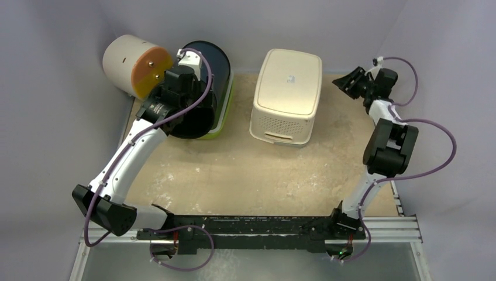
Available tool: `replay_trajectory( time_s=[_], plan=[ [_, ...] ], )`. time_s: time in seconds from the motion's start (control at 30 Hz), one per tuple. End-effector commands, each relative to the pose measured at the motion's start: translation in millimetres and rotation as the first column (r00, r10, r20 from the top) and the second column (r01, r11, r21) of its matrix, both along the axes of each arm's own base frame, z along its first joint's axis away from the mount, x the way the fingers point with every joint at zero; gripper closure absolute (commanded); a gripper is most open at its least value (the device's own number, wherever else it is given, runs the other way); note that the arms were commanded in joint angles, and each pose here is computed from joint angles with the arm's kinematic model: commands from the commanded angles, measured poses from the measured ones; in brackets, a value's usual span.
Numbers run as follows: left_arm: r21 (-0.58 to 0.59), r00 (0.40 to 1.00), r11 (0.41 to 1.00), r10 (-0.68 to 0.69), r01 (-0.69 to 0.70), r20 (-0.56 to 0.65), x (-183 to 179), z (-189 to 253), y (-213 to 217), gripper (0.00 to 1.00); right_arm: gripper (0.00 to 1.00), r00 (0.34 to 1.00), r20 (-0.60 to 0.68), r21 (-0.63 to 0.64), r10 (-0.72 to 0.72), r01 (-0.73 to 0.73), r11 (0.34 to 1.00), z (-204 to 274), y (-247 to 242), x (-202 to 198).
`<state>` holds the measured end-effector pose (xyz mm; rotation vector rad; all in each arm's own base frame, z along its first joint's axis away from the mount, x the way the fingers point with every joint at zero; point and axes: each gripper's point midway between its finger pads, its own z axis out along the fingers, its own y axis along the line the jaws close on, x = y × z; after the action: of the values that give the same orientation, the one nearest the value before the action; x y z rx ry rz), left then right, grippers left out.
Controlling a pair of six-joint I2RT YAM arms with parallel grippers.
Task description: Turn the large container upside down
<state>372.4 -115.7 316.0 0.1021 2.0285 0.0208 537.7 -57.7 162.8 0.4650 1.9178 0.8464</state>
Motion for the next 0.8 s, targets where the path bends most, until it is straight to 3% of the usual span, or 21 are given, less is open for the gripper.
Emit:
replay_trajectory(
  time_s=[0.0, 0.17, 0.33, 0.77],
  plan=[
    [-0.061, 0.995, 0.998, 0.024, -0.018, 0.095, 5, 37, 1, 0.07, 0.46, 0.999, -0.001, -0.294, -0.048, 0.045, 0.955, 53, 12, -3],
    [-0.063, 0.994, 0.998, 0.029, -0.022, 0.109, 0, 43, 5, 0.07, 0.43, 0.994, 0.106, -0.494, 0.012, 0.043, 0.869, 132, 76, 7],
    [-0.078, 0.991, 0.997, 0.028, -0.018, 0.129, -4, 50, 6, 0.07, 0.42, 0.975, 0.145, -0.515, 0.170, -0.072, 0.854, 172, 167, 11],
    [-0.104, 0.986, 0.994, 0.047, -0.030, 0.157, -21, 60, 15, 0.07, 0.41, 0.904, 0.018, -0.522, 0.426, -0.355, 0.775, 118, 335, -15]
  ],
)
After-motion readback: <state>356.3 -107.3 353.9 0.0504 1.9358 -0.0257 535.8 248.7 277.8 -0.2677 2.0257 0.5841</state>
